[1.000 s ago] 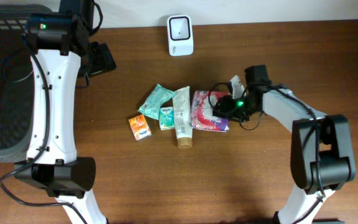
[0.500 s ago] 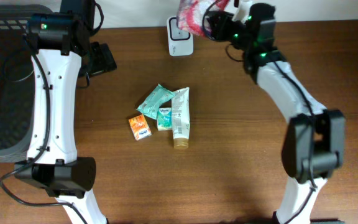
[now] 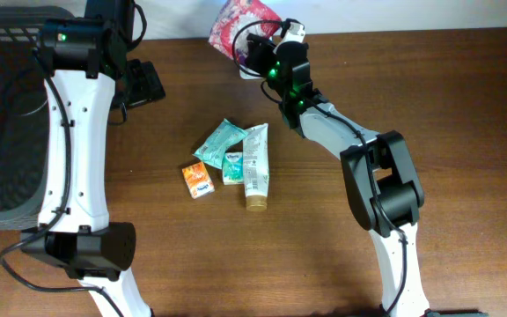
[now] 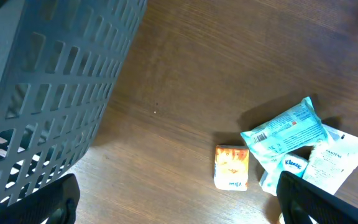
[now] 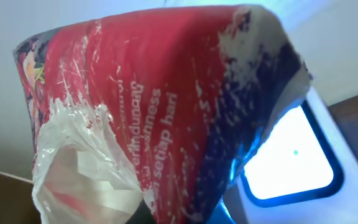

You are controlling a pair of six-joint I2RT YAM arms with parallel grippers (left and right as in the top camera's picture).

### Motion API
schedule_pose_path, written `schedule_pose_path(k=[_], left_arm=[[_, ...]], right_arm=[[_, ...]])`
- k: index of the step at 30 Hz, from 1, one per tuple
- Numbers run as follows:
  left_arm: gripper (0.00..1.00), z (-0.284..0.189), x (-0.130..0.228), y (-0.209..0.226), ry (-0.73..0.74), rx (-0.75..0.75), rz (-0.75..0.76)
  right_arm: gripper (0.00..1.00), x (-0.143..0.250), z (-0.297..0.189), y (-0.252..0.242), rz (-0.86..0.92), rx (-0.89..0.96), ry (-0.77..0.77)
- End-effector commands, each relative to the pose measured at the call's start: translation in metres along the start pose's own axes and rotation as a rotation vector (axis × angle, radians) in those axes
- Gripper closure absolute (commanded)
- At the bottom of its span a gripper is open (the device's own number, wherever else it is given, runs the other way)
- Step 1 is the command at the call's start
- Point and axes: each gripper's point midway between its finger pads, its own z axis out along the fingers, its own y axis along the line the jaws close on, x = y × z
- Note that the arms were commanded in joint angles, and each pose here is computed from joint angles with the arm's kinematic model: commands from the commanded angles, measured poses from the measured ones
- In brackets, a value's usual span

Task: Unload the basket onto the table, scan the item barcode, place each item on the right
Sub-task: 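Lift the diaper pack with the right gripper and hold it over the scanner, then place the diaper pack at the right table edge with the right gripper, then grasp the Pantene tube with the right gripper and lift it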

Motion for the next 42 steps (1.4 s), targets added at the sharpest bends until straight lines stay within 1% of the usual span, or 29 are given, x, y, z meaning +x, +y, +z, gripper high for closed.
schedule_pose_path(k=[1,3,4,5,7,8,9,11,12,13,14,15,18,20,22,23,24,25,26,27,28,29,32,33,34,36,37,40,42], left_arm=[[0.01,-0.014,-0.002,0.003,-0.037,0.008,-0.007],[0.01,-0.014,-0.002,0.003,-0.038,0.008,-0.007],[0.01,-0.014,-0.002,0.003,-0.037,0.008,-0.007],[0.01,-0.014,-0.002,0.003,-0.038,0.008,-0.007],[0.01,-0.014,-0.002,0.003,-0.037,0.008,-0.007],[0.01,-0.014,-0.002,0.003,-0.038,0.008,-0.007],[0.01,-0.014,-0.002,0.003,-0.038,0.008,-0.007],[0.01,-0.014,-0.002,0.003,-0.037,0.008,-0.007],[0.01,-0.014,-0.002,0.003,-0.038,0.008,-0.007],[0.01,-0.014,-0.002,0.003,-0.038,0.008,-0.007],[0.01,-0.014,-0.002,0.003,-0.037,0.008,-0.006],[0.01,-0.014,-0.002,0.003,-0.038,0.008,-0.007],[0.01,-0.014,-0.002,0.003,-0.038,0.008,-0.007],[0.01,-0.014,-0.002,0.003,-0.037,0.008,-0.007],[0.01,-0.014,-0.002,0.003,-0.038,0.008,-0.007],[0.01,-0.014,-0.002,0.003,-0.037,0.008,-0.007],[0.01,-0.014,-0.002,0.003,-0.037,0.008,-0.007],[0.01,-0.014,-0.002,0.003,-0.038,0.008,-0.007],[0.01,-0.014,-0.002,0.003,-0.038,0.008,-0.007],[0.01,-0.014,-0.002,0.003,-0.038,0.008,-0.007],[0.01,-0.014,-0.002,0.003,-0.037,0.008,-0.007],[0.01,-0.014,-0.002,0.003,-0.038,0.008,-0.007],[0.01,-0.014,-0.002,0.003,-0.037,0.008,-0.007],[0.01,-0.014,-0.002,0.003,-0.038,0.008,-0.007],[0.01,-0.014,-0.002,0.003,-0.038,0.008,-0.007],[0.01,-0.014,-0.002,0.003,-0.038,0.008,-0.007],[0.01,-0.014,-0.002,0.003,-0.037,0.008,-0.007],[0.01,-0.014,-0.002,0.003,-0.037,0.008,-0.006],[0.01,-0.014,-0.002,0.003,-0.038,0.008,-0.007]], right_arm=[[0.93,-0.016,0.004,-0.006,0.008,0.017,-0.057],[0.94,-0.013,0.004,-0.010,0.010,0.033,-0.044],[0.92,-0.015,0.004,-0.011,0.007,0.037,-0.046],[0.91,-0.022,0.003,-0.018,0.003,0.052,-0.065],[0.95,-0.056,0.001,-0.029,0.006,0.030,-0.085],[0.96,-0.064,0.000,-0.029,0.006,0.010,-0.080],[0.96,-0.091,-0.005,-0.024,-0.017,-0.067,-0.056],[0.96,-0.140,-0.019,-0.023,-0.035,-0.159,-0.046],[0.96,-0.168,-0.032,-0.041,-0.021,-0.128,-0.051],[0.96,-0.187,-0.045,-0.066,0.011,-0.054,-0.046],[0.96,-0.202,-0.061,-0.098,0.058,0.042,-0.031],[0.96,-0.217,-0.089,-0.145,0.139,0.178,-0.003],[0.96,-0.231,-0.162,-0.243,0.338,0.435,0.044],[0.96,-0.236,-0.226,-0.303,0.495,0.601,0.049],[0.96,-0.245,-0.260,-0.329,0.560,0.661,0.024],[0.66,-0.253,-0.291,-0.349,0.613,0.704,-0.007],[0.41,-0.255,-0.297,-0.352,0.626,0.700,-0.010],[0.25,-0.256,-0.297,-0.350,0.634,0.677,-0.001],[0.18,-0.255,-0.294,-0.344,0.637,0.633,0.022],[0.13,-0.255,-0.290,-0.332,0.629,0.572,0.052],[0.09,-0.257,-0.292,-0.323,0.634,0.554,0.061],[0.08,-0.262,-0.298,-0.311,0.633,0.553,0.060],[0.07,-0.293,-0.329,-0.248,0.480,0.555,0.029],[0.05,-0.302,-0.344,-0.212,0.397,0.549,0.025],[0.03,-0.304,-0.354,-0.187,0.359,0.543,0.031],[0.01,-0.286,-0.367,-0.146,0.267,0.535,0.111],[0.01,-0.267,-0.367,-0.131,0.212,0.531,0.192],[0.01,-0.186,-0.345,-0.103,0.068,0.475,0.512],[0.01,-0.130,-0.321,-0.086,0.003,0.414,0.675]])
